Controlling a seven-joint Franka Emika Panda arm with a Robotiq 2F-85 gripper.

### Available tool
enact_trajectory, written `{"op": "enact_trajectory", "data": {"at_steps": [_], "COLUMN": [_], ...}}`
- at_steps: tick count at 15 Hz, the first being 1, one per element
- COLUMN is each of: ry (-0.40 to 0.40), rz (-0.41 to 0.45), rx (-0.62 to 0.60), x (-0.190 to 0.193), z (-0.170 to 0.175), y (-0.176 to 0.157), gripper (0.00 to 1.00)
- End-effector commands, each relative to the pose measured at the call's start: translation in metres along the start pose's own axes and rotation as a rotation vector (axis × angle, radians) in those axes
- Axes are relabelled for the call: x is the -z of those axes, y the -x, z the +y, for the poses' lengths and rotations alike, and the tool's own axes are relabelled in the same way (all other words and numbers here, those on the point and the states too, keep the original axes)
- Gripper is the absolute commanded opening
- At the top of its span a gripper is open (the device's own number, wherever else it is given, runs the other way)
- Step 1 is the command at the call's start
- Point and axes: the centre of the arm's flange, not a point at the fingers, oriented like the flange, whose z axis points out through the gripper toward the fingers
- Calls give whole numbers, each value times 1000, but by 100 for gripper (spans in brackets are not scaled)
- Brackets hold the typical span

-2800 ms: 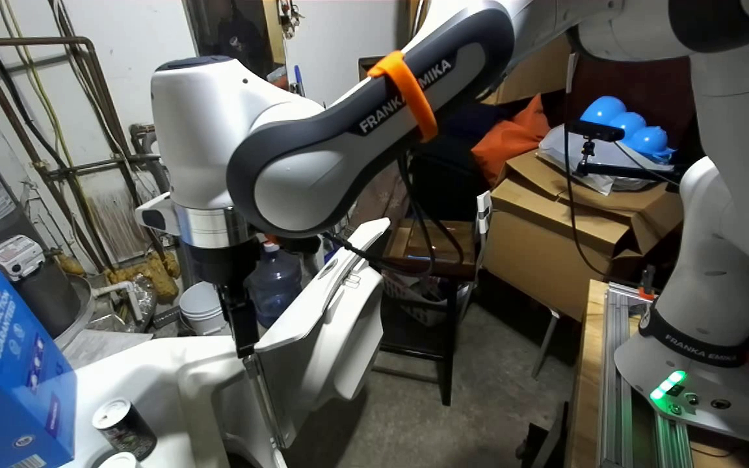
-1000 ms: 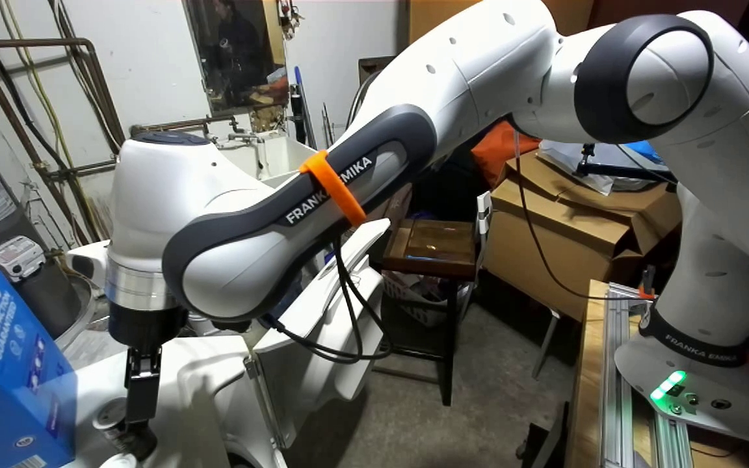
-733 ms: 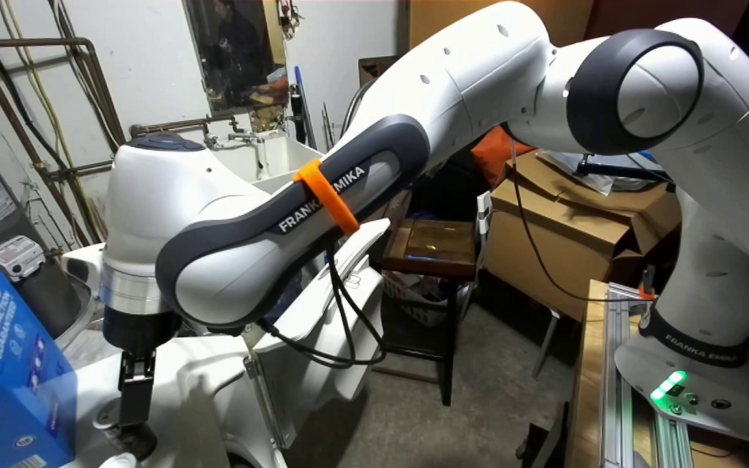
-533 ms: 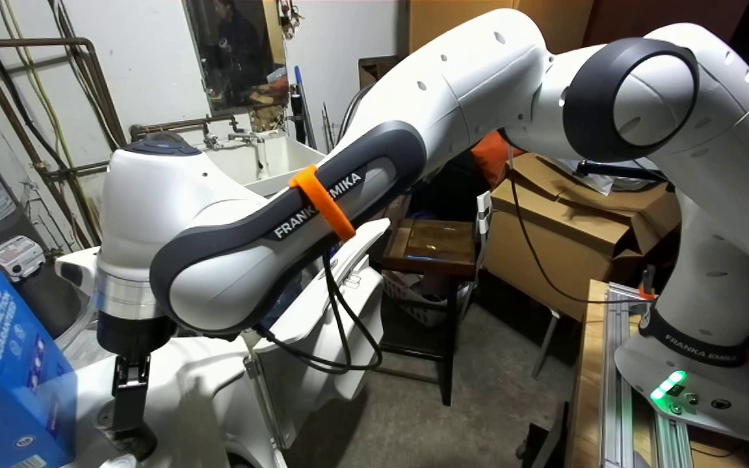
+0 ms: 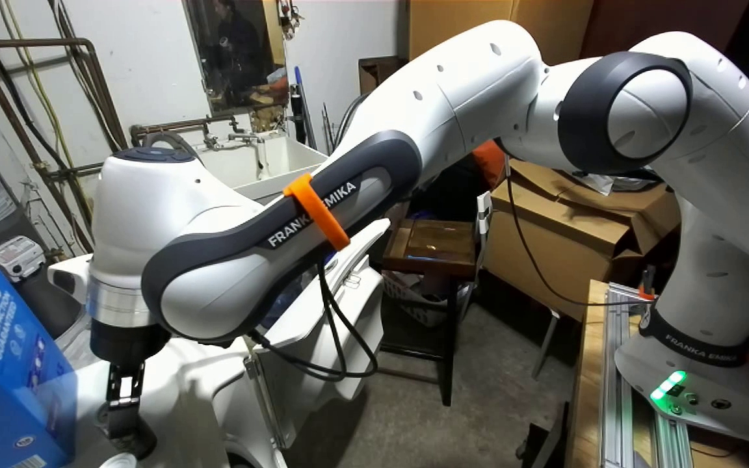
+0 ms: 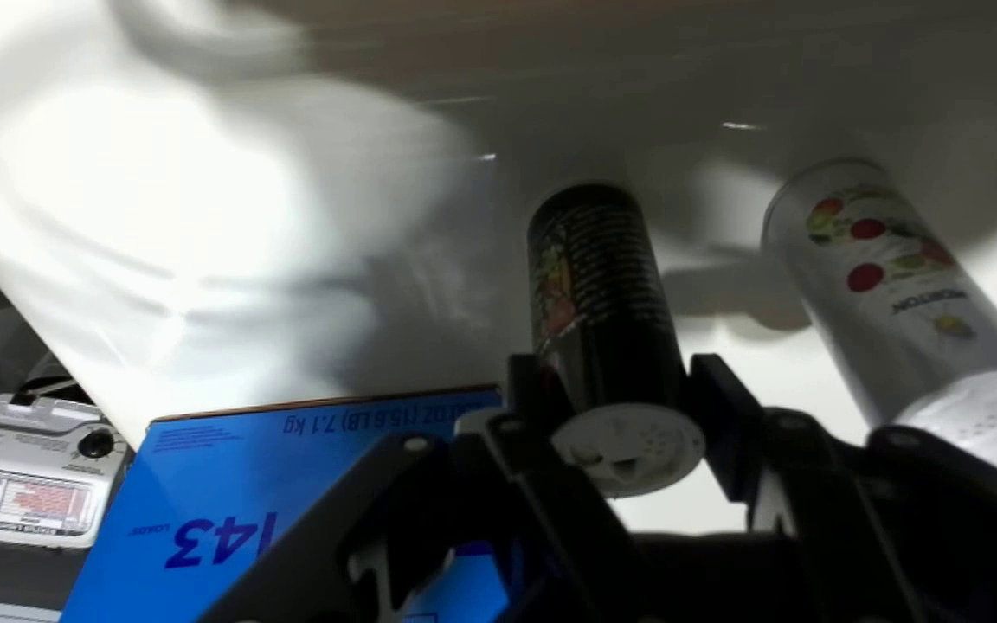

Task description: Put the black container on the table.

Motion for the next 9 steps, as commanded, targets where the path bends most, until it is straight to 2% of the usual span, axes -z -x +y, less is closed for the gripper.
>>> {"op": "enact_trajectory", "data": {"at_steps": [1, 4, 7, 9], "ry": [9, 39, 168, 224], "rz": [-3, -13, -13, 3], "rx": [1, -15, -129, -227], "x": [0, 20, 71, 97], "z": [-1, -2, -3, -2], "y": [-13, -4, 31, 48], "gripper": [20, 20, 20, 20]}}
